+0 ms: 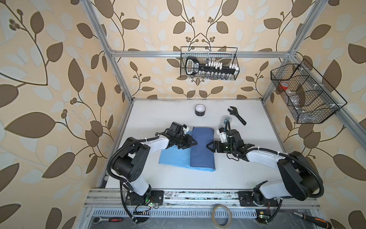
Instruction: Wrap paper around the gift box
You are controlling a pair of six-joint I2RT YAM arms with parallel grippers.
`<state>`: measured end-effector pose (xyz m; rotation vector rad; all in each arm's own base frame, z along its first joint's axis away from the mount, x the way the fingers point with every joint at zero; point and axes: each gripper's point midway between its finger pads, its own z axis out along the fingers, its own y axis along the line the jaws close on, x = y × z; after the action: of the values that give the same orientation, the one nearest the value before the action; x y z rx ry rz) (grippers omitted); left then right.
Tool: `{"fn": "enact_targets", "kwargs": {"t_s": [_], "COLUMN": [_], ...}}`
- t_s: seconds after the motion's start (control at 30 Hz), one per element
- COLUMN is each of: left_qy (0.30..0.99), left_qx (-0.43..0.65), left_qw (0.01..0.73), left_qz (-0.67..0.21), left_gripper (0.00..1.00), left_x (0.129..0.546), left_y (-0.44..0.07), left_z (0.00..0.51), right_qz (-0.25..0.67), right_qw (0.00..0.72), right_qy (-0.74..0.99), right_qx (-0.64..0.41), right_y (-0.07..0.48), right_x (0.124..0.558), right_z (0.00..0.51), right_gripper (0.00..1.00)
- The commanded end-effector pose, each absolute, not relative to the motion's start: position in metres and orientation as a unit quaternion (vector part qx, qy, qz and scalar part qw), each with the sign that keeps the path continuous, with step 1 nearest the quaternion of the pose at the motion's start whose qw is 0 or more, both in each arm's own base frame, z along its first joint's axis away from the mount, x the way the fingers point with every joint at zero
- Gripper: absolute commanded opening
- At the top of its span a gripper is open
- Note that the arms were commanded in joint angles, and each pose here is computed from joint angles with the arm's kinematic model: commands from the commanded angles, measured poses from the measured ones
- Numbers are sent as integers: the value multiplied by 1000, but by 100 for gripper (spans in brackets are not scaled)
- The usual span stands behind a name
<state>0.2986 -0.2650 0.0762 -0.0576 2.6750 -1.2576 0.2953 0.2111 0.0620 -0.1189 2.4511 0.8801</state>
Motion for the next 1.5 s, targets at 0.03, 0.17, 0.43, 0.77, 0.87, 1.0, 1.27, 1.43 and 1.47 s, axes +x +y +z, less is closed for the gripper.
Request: {"fn": "enact_targets", "kwargs": {"t_s": [0.03,0.17,0.43,0.77,0.87,1.0,1.27,1.43,1.47], "left_qy": [917,917,898,892,892,891,896,896,896], "left_qx": [-30,-28,-6,-1,-1,3,7,7,7], "left_qw": [93,85,47,42,41,47,63,71,73], "left_qz": [-388,-388,-438,-451,-451,-451,-439,-438,-437], "left_gripper": [53,56,56,22,14,6,0,0,0], "left_x": [279,253,201,198,200,201,206,208,208], "left_y": [-249,-240,-251,-256,-257,-257,-251,-247,-246], "left_z": [76,77,84,85,83,86,94,100,100], "right_qz": [308,308,306,306,305,301,293,293,293], "right_qw": [238,238,243,244,246,248,249,251,251], "right_qy": [921,921,920,920,919,920,922,922,922], "right_qx": [-36,-36,-36,-37,-39,-38,-38,-39,-39], "right_y": [204,205,207,209,208,206,201,201,201], "right_x": [281,280,282,283,284,285,286,287,287], "right_z": [33,32,32,32,34,37,36,38,38], "right_gripper": [84,83,83,84,84,85,85,86,86]}}
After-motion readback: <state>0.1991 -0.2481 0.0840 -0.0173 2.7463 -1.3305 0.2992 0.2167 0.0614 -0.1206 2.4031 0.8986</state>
